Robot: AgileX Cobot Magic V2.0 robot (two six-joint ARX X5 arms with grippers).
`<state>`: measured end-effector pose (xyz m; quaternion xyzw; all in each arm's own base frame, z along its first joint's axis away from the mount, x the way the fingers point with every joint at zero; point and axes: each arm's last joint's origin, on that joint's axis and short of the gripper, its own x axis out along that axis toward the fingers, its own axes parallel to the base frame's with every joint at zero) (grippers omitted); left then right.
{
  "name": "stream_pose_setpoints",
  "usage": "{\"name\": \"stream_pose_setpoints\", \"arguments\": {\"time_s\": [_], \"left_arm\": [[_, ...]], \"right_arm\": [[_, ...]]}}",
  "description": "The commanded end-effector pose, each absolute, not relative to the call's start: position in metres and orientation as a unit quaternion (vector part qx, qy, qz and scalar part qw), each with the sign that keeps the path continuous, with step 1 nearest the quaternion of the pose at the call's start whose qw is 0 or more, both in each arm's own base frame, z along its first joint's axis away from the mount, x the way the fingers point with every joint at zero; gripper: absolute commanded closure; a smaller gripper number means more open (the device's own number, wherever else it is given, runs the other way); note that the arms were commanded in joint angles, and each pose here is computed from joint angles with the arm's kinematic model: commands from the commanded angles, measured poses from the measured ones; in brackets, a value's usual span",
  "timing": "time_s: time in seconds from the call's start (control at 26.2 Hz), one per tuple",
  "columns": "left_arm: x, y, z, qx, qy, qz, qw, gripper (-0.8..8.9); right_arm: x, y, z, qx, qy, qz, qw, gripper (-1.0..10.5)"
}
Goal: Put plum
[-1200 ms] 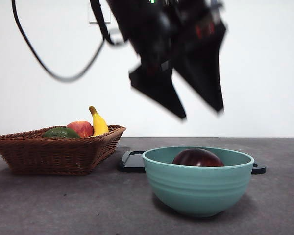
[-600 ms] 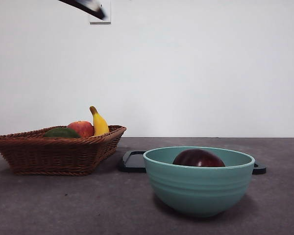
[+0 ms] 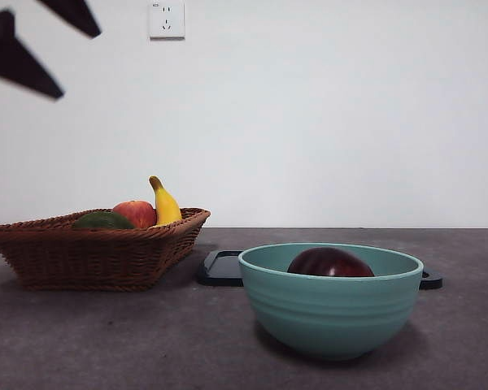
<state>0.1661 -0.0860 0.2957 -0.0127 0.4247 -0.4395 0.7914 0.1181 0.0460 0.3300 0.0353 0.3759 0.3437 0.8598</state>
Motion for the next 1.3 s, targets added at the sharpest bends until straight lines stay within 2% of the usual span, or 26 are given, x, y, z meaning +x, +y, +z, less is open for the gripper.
{"name": "stream_pose_setpoints", "arguments": {"time_s": [0.04, 0.15, 0.42, 0.76, 0.99, 1.3], "left_arm": [[0.159, -0.087, 0.289, -0.027, 0.440, -0.463, 0.769, 4.40], [0.155, -0.087, 0.287, -0.031, 0.449, -0.480, 0.753, 4.40], [0.155, -0.088, 0.287, -0.031, 0.449, -0.482, 0.752, 4.40], [0.154, -0.088, 0.287, -0.035, 0.448, -0.489, 0.748, 4.40], [0.154, -0.089, 0.288, -0.043, 0.446, -0.501, 0.740, 4.40], [0.154, -0.089, 0.288, -0.043, 0.446, -0.501, 0.740, 4.40]], "right_arm": [[0.119, 0.047, 0.336, 0.036, 0.367, 0.345, 0.863, 5.0], [0.119, 0.047, 0.336, 0.036, 0.368, 0.345, 0.863, 5.0], [0.120, 0.047, 0.335, 0.038, 0.374, 0.344, 0.861, 5.0], [0.140, 0.055, 0.318, 0.043, 0.445, 0.339, 0.828, 5.0], [0.165, 0.070, 0.297, 0.025, 0.497, 0.328, 0.803, 5.2], [0.194, 0.097, 0.250, 0.023, 0.522, 0.332, 0.786, 5.4]]}}
